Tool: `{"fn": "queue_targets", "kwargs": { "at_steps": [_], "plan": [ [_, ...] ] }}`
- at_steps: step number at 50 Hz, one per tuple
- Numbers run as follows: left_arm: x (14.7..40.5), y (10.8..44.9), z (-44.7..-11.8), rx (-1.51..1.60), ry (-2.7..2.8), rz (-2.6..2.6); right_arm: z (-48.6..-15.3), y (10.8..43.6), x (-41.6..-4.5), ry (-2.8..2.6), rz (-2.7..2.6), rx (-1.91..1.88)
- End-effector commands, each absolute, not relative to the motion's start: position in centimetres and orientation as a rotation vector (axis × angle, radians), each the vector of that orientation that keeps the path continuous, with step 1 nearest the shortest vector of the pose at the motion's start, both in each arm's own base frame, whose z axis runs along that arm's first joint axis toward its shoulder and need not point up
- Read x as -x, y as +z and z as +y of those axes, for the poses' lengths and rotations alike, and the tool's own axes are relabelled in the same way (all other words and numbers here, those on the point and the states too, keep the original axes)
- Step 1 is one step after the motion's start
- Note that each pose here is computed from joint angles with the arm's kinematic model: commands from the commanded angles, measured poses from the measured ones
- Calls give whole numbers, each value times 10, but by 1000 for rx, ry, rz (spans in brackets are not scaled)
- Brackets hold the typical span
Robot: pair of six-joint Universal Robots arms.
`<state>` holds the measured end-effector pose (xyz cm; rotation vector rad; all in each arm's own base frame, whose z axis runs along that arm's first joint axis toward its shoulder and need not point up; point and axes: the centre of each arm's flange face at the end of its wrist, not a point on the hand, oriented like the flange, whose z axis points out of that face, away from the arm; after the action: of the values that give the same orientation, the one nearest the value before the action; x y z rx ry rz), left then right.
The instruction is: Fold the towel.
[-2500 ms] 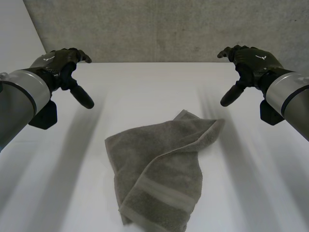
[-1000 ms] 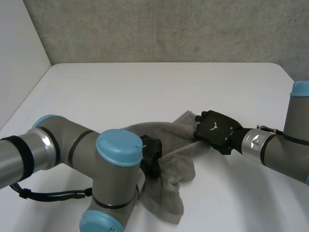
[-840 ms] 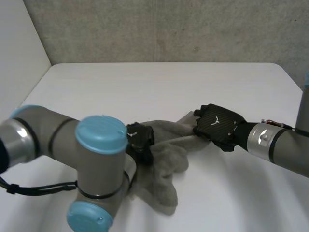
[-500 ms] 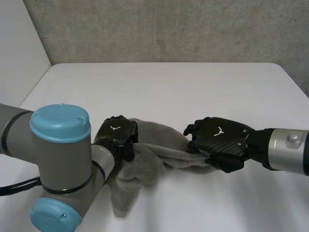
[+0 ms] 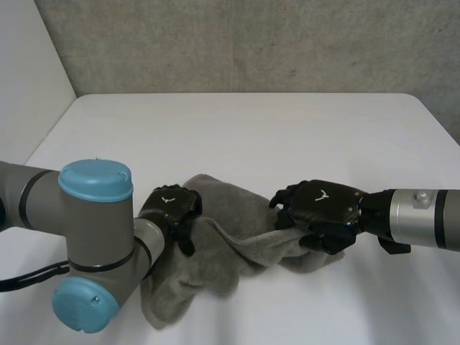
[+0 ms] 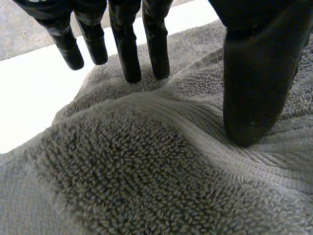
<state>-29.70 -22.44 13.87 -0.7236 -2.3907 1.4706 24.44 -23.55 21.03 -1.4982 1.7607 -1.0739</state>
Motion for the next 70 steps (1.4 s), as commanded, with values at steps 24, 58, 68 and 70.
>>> {"fn": "queue_targets", "kwargs": {
  "at_steps": [24, 58, 68, 70],
  "plan": [
    [281, 136, -235, 769, 1499, -2455, -242, 191, -228, -1099, 2018, 1499],
    [291, 232, -305, 850, 1996, -2179, -311, 262, -265, -1591, 1909, 1708],
    [295, 396, -325, 538, 2569, -1440, -335, 422, -293, -2531, 1362, 1137],
    [280, 438, -308, 423, 2675, -1219, -325, 435, -289, -2548, 1306, 1071]
  ]
}}
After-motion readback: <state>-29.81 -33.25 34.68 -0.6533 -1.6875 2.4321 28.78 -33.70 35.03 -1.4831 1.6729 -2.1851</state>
